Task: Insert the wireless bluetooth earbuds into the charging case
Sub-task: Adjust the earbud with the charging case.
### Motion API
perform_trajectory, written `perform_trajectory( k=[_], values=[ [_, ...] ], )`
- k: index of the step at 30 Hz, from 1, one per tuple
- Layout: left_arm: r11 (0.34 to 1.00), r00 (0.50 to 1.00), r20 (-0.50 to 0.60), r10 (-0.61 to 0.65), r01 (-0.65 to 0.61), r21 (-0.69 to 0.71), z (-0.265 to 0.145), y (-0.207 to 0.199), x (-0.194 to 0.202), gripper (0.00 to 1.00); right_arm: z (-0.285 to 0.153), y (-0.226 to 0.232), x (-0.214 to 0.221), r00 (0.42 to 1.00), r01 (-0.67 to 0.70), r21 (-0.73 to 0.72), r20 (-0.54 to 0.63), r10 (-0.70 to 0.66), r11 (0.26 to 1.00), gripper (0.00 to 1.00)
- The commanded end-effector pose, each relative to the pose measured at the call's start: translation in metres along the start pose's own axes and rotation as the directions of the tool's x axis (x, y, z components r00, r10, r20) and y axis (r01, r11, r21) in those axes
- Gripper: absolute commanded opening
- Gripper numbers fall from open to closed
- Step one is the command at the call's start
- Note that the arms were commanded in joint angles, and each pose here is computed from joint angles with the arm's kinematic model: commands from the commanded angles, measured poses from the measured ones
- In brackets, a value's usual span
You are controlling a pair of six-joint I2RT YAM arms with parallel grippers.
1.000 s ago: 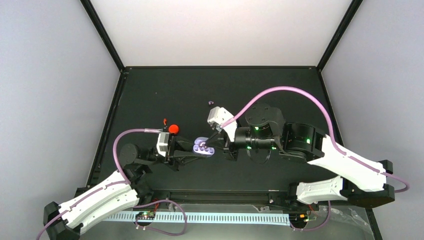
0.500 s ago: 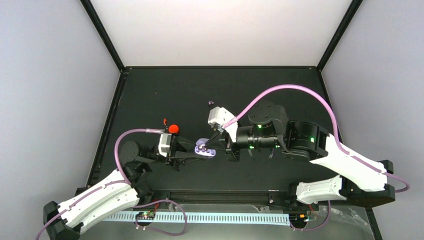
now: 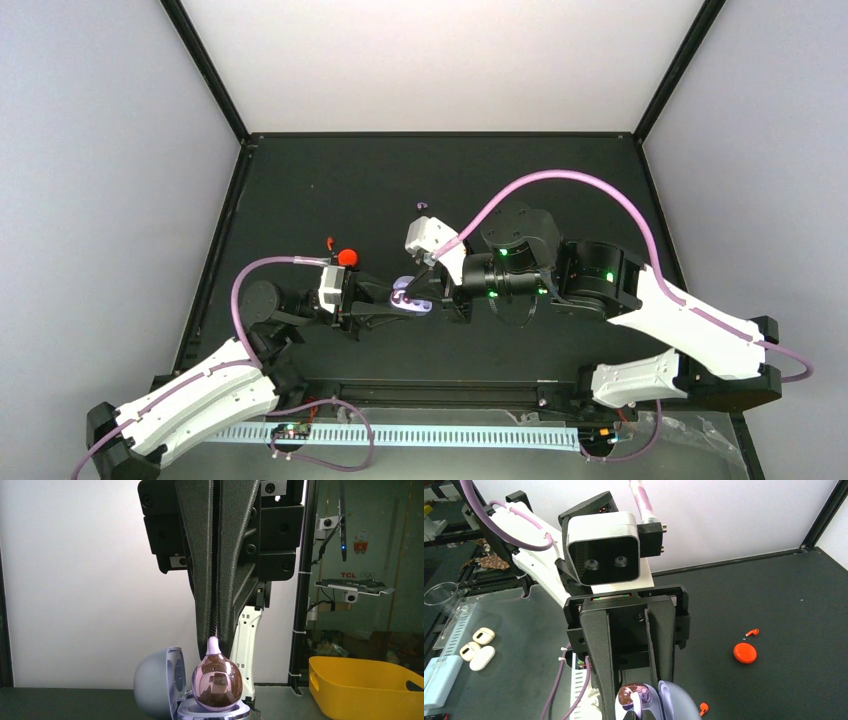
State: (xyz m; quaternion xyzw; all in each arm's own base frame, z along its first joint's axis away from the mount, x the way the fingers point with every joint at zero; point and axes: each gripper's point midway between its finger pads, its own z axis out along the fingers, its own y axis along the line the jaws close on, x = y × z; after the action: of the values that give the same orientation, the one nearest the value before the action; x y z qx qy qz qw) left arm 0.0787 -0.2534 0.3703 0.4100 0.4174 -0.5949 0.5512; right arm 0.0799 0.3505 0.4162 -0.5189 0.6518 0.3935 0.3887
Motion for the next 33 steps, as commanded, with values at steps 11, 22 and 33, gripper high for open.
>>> perform_trajectory(
  k=[11, 22, 33],
  values=[
    [0.998, 0.997, 0.053, 0.056, -0.056, -0.007, 0.0, -0.004, -0.025, 0.02, -0.002, -0.007, 0.007, 0.999, 0.023, 0.04, -0.032, -0.022, 0.999, 0.01],
    [0.999, 0.997, 0.057, 0.046, -0.046, 0.0, 0.002, -0.004, -0.028, 0.01, 0.007, -0.004, 0.015, 0.997, 0.044, 0.026, -0.071, -0.042, 0.999, 0.01],
    [0.999, 0.998, 0.055, 0.041, -0.041, 0.006, 0.004, -0.004, -0.028, 0.02, 0.003, -0.001, 0.009, 0.998, 0.045, 0.029, -0.044, -0.044, 0.999, 0.13]
  ],
)
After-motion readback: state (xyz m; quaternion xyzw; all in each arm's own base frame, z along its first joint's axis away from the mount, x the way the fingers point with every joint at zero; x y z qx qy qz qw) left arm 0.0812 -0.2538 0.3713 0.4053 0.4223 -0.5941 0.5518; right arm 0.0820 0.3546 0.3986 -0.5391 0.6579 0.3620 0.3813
